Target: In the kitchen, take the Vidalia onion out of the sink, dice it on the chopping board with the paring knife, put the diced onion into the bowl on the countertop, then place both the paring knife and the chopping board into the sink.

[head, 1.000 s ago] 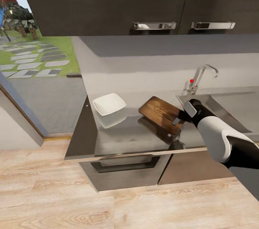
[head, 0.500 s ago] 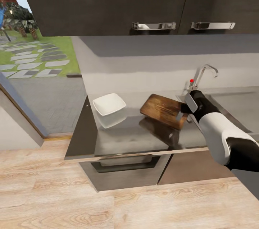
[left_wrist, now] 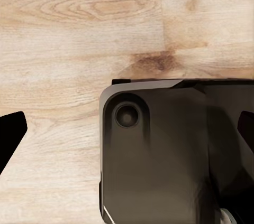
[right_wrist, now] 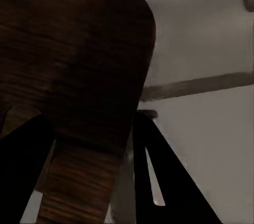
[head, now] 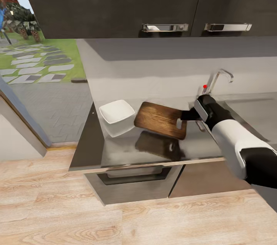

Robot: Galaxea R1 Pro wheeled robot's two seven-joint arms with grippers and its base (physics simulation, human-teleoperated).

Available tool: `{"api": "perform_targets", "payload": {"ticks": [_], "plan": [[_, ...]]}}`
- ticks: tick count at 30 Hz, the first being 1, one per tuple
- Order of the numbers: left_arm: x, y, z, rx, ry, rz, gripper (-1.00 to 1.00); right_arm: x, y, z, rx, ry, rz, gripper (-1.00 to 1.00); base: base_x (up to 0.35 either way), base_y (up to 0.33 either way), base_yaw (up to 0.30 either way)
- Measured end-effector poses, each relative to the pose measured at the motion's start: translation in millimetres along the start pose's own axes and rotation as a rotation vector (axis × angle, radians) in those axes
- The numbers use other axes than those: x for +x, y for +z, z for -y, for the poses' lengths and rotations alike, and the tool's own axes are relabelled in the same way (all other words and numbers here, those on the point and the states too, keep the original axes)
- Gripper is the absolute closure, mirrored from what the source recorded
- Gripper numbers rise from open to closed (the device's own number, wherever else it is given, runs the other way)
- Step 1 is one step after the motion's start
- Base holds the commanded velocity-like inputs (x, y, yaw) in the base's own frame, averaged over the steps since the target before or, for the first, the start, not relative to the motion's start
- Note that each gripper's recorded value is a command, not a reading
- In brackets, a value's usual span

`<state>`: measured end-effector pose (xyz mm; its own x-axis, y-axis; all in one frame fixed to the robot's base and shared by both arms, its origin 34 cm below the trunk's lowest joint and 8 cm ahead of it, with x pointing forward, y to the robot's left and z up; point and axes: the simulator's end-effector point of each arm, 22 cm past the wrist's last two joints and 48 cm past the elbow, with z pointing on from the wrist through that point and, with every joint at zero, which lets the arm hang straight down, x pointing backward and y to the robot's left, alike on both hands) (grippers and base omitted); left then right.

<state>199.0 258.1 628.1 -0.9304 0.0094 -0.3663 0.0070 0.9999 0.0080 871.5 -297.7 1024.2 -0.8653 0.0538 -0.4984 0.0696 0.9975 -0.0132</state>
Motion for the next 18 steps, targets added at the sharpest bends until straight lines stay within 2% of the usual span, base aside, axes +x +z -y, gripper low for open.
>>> {"api": "perform_targets", "payload": {"ticks": [3, 5, 14, 16, 18], "plan": [[0.1, 0.0, 0.0, 0.000, 0.000, -0.001, -1.00, 9.0, 3.7, -9.1, -0.076, -0.056, -0.023, 1.00, 0.002, 0.000, 0.000], [0.3, 0.0, 0.0, 0.000, 0.000, -0.001, -1.00, 12.1, 4.4, -6.8, -0.088, -0.073, -0.031, 1.00, 0.058, -0.035, 0.000], [1.0, -0.3, 0.8, 0.001, -0.001, -0.003, -1.00, 20.2, 7.6, 5.6, -0.080, -0.096, -0.054, 1.00, 0.214, -0.157, 0.000], [1.3, -0.3, 1.0, 0.001, -0.001, -0.004, -1.00, 25.7, 10.7, 7.1, -0.053, -0.140, -0.068, 1.00, 0.260, -0.211, 0.000], [1.4, -0.3, 0.7, 0.000, -0.001, -0.004, -1.00, 27.4, 11.5, 5.3, -0.050, -0.152, -0.072, 1.00, 0.261, -0.211, 0.000]]}}
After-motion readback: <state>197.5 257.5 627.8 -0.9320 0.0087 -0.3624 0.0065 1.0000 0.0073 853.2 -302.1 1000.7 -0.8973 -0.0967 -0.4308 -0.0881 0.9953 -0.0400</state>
